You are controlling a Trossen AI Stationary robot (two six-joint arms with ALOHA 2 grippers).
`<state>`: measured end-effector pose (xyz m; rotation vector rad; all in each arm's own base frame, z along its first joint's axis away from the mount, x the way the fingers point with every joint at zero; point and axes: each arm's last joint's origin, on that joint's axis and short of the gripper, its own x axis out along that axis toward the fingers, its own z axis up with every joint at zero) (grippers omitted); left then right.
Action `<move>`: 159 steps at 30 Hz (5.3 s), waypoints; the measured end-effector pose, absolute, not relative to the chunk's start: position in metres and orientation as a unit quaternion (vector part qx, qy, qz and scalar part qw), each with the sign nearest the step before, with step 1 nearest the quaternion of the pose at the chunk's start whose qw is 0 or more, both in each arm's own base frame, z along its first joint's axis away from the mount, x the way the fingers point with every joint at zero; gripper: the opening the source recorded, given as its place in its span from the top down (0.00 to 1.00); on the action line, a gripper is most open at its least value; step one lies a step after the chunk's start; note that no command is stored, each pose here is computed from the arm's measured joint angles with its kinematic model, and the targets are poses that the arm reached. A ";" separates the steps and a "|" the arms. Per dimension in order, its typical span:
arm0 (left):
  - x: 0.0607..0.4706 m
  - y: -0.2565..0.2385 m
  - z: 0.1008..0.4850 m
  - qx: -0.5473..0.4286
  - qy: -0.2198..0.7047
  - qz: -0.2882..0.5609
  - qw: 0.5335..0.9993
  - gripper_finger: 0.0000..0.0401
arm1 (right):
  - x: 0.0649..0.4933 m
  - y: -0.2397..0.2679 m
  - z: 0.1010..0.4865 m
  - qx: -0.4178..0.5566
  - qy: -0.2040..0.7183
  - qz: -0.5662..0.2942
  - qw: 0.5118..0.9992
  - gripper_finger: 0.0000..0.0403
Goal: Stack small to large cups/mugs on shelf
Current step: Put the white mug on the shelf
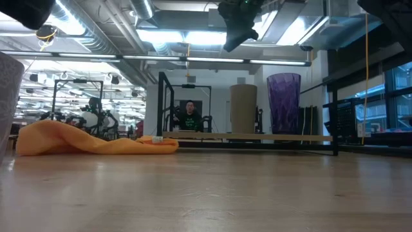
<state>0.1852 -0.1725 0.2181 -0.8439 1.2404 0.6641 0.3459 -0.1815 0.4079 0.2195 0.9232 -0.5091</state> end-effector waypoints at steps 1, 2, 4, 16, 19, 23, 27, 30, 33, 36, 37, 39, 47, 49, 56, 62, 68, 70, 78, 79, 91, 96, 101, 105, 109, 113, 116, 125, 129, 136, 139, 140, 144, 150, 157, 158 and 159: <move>0.185 -0.172 0.217 -0.376 0.554 0.295 0.681 0.76 | 0.346 -0.181 0.408 0.105 0.441 -0.242 0.858 0.78; 0.185 -0.173 0.216 -0.378 0.555 0.294 0.681 0.76 | 0.346 -0.181 0.408 0.105 0.442 -0.242 0.857 0.78; 0.185 -0.173 0.215 -0.380 0.556 0.291 0.680 0.76 | 0.346 -0.181 0.408 0.105 0.442 -0.242 0.857 0.78; 0.184 -0.173 0.213 -0.379 0.567 0.287 0.673 0.85 | 0.346 -0.181 0.408 0.114 0.439 -0.247 0.856 0.78; 0.184 -0.173 0.213 -0.380 0.568 0.286 0.671 0.92 | 0.346 -0.182 0.408 0.115 0.437 -0.248 0.857 0.78; 0.184 -0.173 0.214 -0.380 0.568 0.287 0.671 0.97 | 0.346 -0.182 0.408 0.115 0.437 -0.248 0.857 0.78; 0.185 -0.172 0.214 -0.386 0.566 0.293 0.667 0.97 | 0.346 -0.182 0.408 0.119 0.434 -0.251 0.857 0.78; 0.187 -0.168 0.214 -0.395 0.566 0.301 0.658 0.98 | 0.346 -0.182 0.408 0.125 0.430 -0.254 0.857 0.78; 0.191 -0.161 0.216 -0.401 0.565 0.307 0.653 0.99 | 0.346 -0.182 0.408 0.123 0.434 -0.259 0.854 0.78; 0.194 -0.150 0.219 -0.399 0.572 0.313 0.645 0.99 | 0.342 -0.182 0.406 0.112 0.455 -0.282 0.838 0.78; 0.194 -0.147 0.220 -0.400 0.573 0.317 0.642 0.99 | 0.340 -0.182 0.404 0.109 0.465 -0.290 0.829 0.78; 0.192 -0.139 0.223 -0.393 0.575 0.324 0.640 0.99 | 0.336 -0.180 0.402 0.102 0.487 -0.297 0.815 0.78; 0.182 -0.101 0.253 -0.408 0.528 0.327 0.669 0.99 | 0.331 -0.164 0.415 0.080 0.482 -0.282 0.826 0.78; 0.179 -0.090 0.262 -0.413 0.511 0.327 0.679 0.99 | 0.328 -0.153 0.426 0.074 0.462 -0.274 0.840 0.78; 0.173 -0.049 0.283 -0.419 0.467 0.333 0.704 0.99 | 0.315 -0.122 0.452 0.091 0.416 -0.266 0.865 0.78; 0.184 -0.023 0.321 -0.410 0.422 0.304 0.749 0.99 | 0.309 -0.105 0.450 0.115 0.438 -0.292 0.842 0.78; 0.194 -0.007 0.351 -0.393 0.405 0.290 0.773 0.99 | 0.308 -0.092 0.445 0.102 0.447 -0.356 0.814 0.78; 0.202 -0.001 0.355 -0.383 0.414 0.284 0.776 0.99 | 0.310 -0.088 0.446 0.108 0.438 -0.364 0.815 0.78; 0.246 0.035 0.365 -0.325 0.435 0.269 0.796 0.99 | 0.323 -0.051 0.453 0.099 0.394 -0.322 0.855 0.78; 0.249 0.041 0.368 -0.320 0.432 0.269 0.799 0.99 | 0.323 -0.048 0.453 0.097 0.394 -0.317 0.857 0.78; 0.284 0.116 0.354 -0.308 0.460 0.249 0.795 0.99 | 0.305 -0.011 0.478 0.077 0.302 -0.358 0.880 0.78; 0.296 0.140 0.338 -0.326 0.455 0.243 0.792 0.99 | 0.287 -0.006 0.493 0.094 0.254 -0.385 0.882 0.78; 0.302 0.156 0.332 -0.339 0.436 0.246 0.797 0.99 | 0.282 -0.001 0.492 0.104 0.255 -0.394 0.877 0.78; 0.301 0.170 0.325 -0.346 0.433 0.266 0.789 0.99 | 0.280 0.003 0.491 0.113 0.257 -0.397 0.874 0.78; 0.303 0.182 0.316 -0.355 0.433 0.289 0.777 0.99 | 0.279 0.006 0.491 0.105 0.252 -0.404 0.873 0.78; 0.308 0.189 0.312 -0.363 0.417 0.295 0.779 0.99 | 0.279 0.007 0.491 0.105 0.252 -0.403 0.874 0.78; 0.312 0.193 0.308 -0.372 0.410 0.295 0.779 0.99 | 0.278 0.007 0.490 0.109 0.255 -0.407 0.870 0.78; 0.324 0.193 0.287 -0.370 0.439 0.293 0.765 0.99 | 0.270 0.005 0.484 0.119 0.271 -0.439 0.848 0.78; 0.321 0.197 0.285 -0.364 0.445 0.305 0.759 0.99 | 0.270 0.007 0.485 0.116 0.268 -0.440 0.849 0.78; 0.316 0.200 0.284 -0.359 0.458 0.319 0.749 0.99 | 0.270 0.006 0.485 0.112 0.264 -0.446 0.848 0.78; 0.316 0.200 0.282 -0.360 0.462 0.317 0.746 0.99 | 0.270 0.006 0.485 0.111 0.263 -0.447 0.848 0.78; 0.318 0.200 0.281 -0.359 0.463 0.317 0.746 0.99 | 0.270 0.006 0.485 0.111 0.263 -0.447 0.848 0.78; 0.321 0.200 0.273 -0.358 0.476 0.313 0.740 0.98 | 0.270 0.006 0.485 0.111 0.263 -0.447 0.848 0.78; 0.323 0.200 0.272 -0.351 0.474 0.318 0.742 0.98 | 0.270 0.008 0.485 0.111 0.263 -0.445 0.849 0.78; 0.322 0.202 0.272 -0.353 0.473 0.320 0.741 0.95 | 0.270 0.008 0.485 0.110 0.264 -0.445 0.849 0.78; 0.322 0.202 0.272 -0.353 0.473 0.320 0.742 0.94 | 0.270 0.008 0.485 0.110 0.264 -0.444 0.849 0.78; 0.323 0.201 0.272 -0.353 0.472 0.319 0.742 0.93 | 0.270 0.008 0.485 0.109 0.264 -0.444 0.849 0.78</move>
